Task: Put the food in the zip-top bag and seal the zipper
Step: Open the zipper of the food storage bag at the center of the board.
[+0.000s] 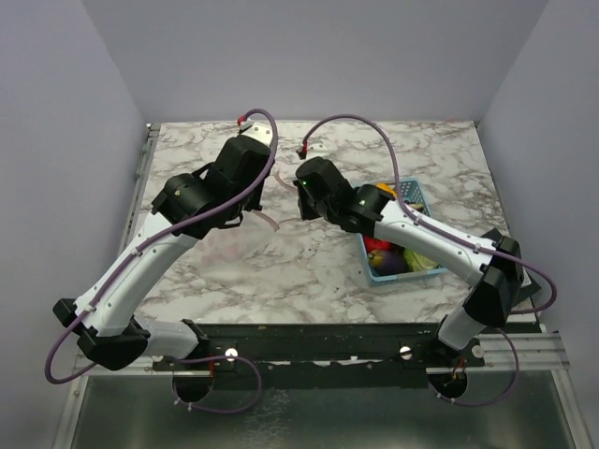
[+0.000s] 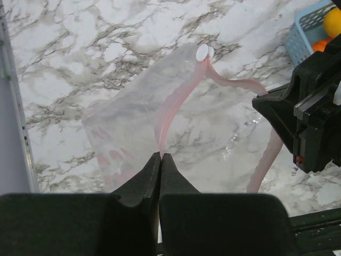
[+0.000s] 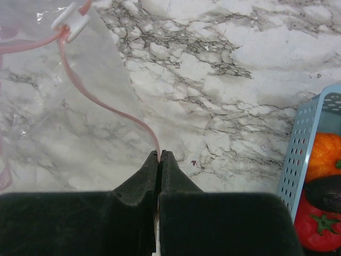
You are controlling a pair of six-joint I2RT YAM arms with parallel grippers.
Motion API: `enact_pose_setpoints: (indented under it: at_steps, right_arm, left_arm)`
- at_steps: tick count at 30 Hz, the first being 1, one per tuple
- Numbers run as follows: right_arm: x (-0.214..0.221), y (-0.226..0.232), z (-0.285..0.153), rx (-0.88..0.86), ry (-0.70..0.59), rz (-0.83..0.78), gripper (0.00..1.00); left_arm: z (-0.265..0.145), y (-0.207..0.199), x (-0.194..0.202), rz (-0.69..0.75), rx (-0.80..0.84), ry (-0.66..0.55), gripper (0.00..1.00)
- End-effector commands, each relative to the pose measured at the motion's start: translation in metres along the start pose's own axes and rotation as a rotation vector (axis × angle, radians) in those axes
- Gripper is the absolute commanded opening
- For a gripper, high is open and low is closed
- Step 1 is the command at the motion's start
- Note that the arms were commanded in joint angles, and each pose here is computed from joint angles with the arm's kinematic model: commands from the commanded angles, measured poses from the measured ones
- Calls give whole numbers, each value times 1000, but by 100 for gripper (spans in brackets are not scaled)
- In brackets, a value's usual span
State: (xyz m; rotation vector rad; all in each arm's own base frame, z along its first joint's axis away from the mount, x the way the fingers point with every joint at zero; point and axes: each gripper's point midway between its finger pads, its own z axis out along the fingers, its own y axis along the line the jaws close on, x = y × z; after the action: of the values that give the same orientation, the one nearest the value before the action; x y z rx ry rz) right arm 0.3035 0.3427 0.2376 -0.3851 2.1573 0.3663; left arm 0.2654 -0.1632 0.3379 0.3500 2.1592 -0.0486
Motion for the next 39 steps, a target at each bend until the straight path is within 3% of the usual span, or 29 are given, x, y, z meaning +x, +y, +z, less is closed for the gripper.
enact_pose_setpoints:
  at_steps: [1, 12, 28, 32, 39]
  right_arm:
    - [20, -5, 24, 61, 12, 13, 1]
    - [60, -30, 64, 103, 78, 94, 1]
    - [41, -13, 59, -33, 56, 114, 1]
    - [35, -12, 53, -44, 41, 118, 11]
    - [9, -10, 26, -76, -19, 144, 39]
  left_arm:
    - [3, 20, 15, 92, -113, 70, 0]
    - [11, 22, 21, 165, -197, 92, 0]
    - [45, 11, 46, 159, -230, 93, 0]
    - [52, 8, 47, 165, -227, 79, 0]
    - [60, 7, 46, 174, -244, 62, 0]
